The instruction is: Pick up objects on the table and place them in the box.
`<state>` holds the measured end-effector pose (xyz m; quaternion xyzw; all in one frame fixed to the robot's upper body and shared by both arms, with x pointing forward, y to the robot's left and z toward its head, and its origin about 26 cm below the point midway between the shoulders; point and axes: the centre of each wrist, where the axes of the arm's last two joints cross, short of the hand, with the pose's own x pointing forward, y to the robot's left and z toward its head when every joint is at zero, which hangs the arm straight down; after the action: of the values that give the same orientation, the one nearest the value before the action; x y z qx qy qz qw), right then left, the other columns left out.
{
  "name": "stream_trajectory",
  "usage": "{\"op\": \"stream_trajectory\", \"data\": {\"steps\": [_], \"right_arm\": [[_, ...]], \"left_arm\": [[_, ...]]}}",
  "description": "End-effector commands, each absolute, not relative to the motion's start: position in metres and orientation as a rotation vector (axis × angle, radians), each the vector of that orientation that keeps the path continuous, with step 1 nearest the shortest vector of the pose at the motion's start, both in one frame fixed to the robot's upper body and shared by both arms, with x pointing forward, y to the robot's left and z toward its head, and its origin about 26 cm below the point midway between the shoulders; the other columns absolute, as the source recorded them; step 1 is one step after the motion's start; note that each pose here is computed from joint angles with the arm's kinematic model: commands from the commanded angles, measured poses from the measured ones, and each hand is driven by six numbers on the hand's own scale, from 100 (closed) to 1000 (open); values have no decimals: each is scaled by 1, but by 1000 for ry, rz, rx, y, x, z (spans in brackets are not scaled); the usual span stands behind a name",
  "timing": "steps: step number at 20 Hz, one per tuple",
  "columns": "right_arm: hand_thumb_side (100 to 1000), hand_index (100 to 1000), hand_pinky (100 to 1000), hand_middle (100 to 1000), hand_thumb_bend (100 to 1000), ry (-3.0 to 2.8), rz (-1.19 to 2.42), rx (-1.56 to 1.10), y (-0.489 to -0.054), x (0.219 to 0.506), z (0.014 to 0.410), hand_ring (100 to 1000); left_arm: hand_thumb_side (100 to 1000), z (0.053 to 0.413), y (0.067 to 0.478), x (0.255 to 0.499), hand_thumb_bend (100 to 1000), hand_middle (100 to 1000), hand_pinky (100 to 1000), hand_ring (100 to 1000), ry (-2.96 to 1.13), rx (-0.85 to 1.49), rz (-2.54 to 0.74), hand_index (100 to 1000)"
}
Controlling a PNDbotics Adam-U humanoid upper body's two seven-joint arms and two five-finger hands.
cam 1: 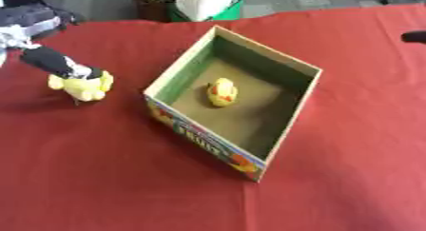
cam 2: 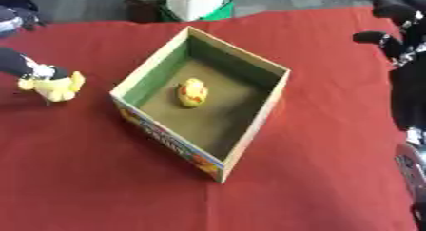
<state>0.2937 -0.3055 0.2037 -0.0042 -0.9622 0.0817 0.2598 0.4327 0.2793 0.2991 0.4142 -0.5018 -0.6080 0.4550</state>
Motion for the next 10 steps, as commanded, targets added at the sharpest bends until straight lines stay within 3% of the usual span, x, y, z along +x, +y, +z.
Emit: {"op": "stream_trajectory", "data": {"steps": [1, 6, 10], "right_arm": [[1000, 870, 673, 688, 100, -2629, 244, -30, -307, 291, 212, 903], [1000, 869, 673, 687, 100, -2625, 242, -32, -306, 291, 211, 903], [1000, 869, 673, 687, 100, -2626, 240, -30, -306, 291, 211, 902]], "left_arm": [[636, 315, 298, 428, 740, 907, 839, 900, -1199, 1043, -1496, 1000], [645, 312, 307, 427, 785, 913, 842, 906, -1131, 1000, -1529, 1000], [589, 302, 309, 431, 733, 916, 837, 905, -1091, 994, -1530, 1000]]}}
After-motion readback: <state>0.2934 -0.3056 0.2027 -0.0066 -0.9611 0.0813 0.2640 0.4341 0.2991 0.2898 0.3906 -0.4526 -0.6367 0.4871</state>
